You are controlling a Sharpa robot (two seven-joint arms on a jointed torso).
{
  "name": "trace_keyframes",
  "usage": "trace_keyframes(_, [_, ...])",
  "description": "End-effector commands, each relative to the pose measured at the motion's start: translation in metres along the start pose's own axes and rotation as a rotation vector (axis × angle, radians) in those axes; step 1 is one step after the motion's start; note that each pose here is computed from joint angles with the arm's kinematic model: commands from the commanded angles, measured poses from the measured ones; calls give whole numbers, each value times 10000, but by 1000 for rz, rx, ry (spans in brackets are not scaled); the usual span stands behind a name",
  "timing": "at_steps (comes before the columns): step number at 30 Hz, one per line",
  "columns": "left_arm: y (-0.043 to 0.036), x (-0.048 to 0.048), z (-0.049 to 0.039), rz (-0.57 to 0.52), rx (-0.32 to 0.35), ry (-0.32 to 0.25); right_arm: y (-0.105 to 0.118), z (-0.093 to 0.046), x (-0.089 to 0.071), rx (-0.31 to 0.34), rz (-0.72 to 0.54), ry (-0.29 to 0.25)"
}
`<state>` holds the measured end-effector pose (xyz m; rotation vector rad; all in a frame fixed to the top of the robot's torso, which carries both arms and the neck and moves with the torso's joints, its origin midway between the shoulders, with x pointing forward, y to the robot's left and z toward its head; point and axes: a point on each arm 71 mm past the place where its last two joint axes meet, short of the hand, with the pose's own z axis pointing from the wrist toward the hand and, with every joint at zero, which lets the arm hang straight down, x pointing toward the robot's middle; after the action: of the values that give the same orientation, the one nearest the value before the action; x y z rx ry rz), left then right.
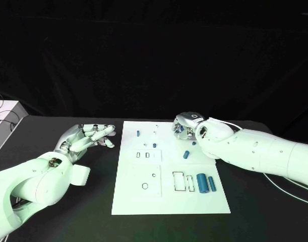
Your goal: Assemble the parts on the task board
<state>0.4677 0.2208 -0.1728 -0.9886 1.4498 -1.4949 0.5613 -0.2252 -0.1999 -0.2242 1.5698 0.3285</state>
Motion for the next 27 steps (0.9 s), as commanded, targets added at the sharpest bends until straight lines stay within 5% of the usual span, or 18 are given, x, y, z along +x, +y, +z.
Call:
trace_keyframes(1, [-3,12,0,-1,2,19,-27,-14,47,11,-11,31])
trace_keyframes(27, [9,-18,1,1,-4,15,-42,-60,15,16,2,-2])
